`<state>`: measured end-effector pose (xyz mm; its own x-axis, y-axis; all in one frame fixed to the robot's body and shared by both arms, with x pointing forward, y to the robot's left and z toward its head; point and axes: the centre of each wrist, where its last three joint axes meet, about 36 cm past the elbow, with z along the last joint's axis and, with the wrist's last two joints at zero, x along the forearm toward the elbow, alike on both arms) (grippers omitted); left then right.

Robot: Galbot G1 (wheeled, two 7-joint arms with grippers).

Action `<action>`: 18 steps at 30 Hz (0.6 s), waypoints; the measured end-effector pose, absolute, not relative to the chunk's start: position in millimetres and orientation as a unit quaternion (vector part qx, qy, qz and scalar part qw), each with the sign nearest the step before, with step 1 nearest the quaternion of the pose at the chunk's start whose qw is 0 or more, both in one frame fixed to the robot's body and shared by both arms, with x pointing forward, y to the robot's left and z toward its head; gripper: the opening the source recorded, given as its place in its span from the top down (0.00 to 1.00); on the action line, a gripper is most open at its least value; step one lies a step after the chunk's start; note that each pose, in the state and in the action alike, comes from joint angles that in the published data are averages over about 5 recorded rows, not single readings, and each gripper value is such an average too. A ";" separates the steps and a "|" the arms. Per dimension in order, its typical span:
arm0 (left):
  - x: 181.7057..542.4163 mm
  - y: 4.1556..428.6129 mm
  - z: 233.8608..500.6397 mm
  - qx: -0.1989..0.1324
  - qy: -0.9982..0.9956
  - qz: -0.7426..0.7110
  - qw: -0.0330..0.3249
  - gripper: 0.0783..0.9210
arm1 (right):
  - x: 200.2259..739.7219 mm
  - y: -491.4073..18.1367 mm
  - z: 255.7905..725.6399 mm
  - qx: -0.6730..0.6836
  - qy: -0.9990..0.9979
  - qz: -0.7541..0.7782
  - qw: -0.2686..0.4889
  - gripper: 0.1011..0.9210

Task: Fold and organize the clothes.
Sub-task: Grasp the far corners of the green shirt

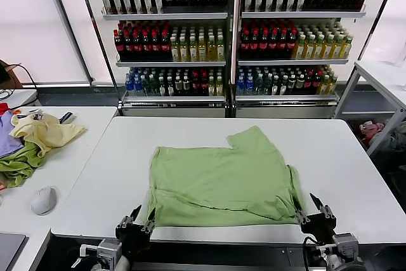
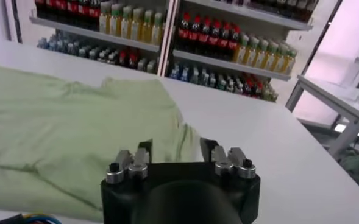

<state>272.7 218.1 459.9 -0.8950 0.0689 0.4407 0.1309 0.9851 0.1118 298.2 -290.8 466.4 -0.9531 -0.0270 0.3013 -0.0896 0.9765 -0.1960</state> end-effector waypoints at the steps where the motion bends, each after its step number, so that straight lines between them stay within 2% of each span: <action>1: 276.8 219.1 460.3 -0.050 -0.972 -0.068 0.220 0.37 | 305.6 -290.8 466.0 0.030 -0.983 0.103 0.147 0.18; 4: 294.3 222.4 457.9 -0.047 -0.974 -0.064 0.212 0.26 | 332.2 -290.1 462.7 0.030 -0.985 0.096 0.139 0.13; 8: 325.2 225.1 450.9 -0.043 -0.976 -0.057 0.206 0.16 | 374.0 -287.3 457.7 0.033 -0.987 0.083 0.133 0.12; 11: 350.8 225.2 446.2 -0.041 -0.977 -0.052 0.202 0.12 | 407.2 -285.1 455.3 0.035 -0.988 0.075 0.131 0.12; 18: 411.8 222.1 436.4 -0.035 -0.979 -0.054 0.195 0.12 | 480.0 -279.7 451.5 0.040 -0.987 0.066 0.140 0.12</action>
